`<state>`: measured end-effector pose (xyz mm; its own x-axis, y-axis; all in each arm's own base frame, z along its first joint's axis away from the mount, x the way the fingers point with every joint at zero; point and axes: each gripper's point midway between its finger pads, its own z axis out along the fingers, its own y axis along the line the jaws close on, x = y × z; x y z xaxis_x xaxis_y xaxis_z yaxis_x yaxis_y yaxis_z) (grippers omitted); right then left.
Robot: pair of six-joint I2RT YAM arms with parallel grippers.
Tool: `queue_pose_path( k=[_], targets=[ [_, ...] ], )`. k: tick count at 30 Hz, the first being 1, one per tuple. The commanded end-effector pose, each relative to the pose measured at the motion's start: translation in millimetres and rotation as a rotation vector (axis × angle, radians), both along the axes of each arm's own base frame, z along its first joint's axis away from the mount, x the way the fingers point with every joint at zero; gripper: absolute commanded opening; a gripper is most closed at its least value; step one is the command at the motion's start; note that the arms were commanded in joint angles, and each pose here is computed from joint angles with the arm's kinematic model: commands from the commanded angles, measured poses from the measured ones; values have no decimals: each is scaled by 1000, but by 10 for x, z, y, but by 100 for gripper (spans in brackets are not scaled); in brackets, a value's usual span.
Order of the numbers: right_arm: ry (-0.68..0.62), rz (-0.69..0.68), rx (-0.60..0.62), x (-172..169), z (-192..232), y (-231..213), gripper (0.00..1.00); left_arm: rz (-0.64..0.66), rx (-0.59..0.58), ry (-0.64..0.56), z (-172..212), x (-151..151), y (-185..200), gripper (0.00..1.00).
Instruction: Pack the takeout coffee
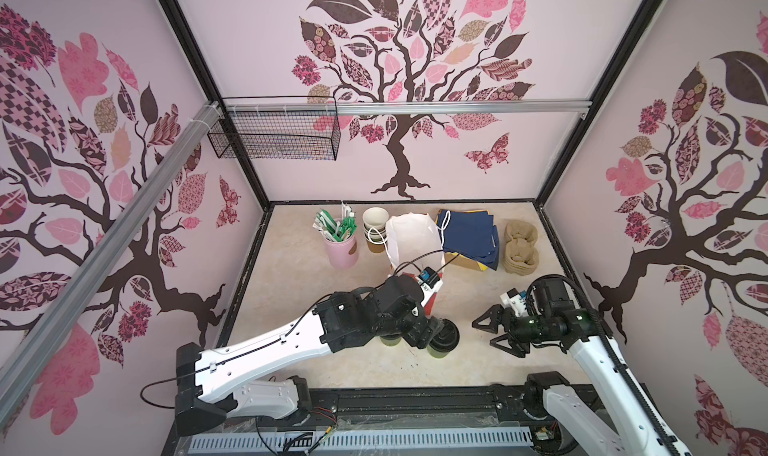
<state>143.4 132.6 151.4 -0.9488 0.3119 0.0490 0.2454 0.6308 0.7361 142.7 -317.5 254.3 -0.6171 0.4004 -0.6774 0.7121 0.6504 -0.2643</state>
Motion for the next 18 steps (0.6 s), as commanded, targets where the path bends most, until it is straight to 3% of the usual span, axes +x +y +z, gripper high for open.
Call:
queue_pose_path(
  k=[1, 7, 12, 18],
  targets=[
    [-54, -6, 2, 103, 137, 17, 92, 167, -34, 175, -208, -68, 154, 73],
    [-82, 57, 4, 146, 219, 106, 92, 294, -109, 383, -395, -175, 103, 72],
    [-97, 90, -7, 107, 210, 172, 93, 379, -205, 481, -471, -175, 37, 76],
    [-90, 87, -9, 81, 146, 179, 92, 456, -214, 584, -718, -198, -32, 70]
  ],
)
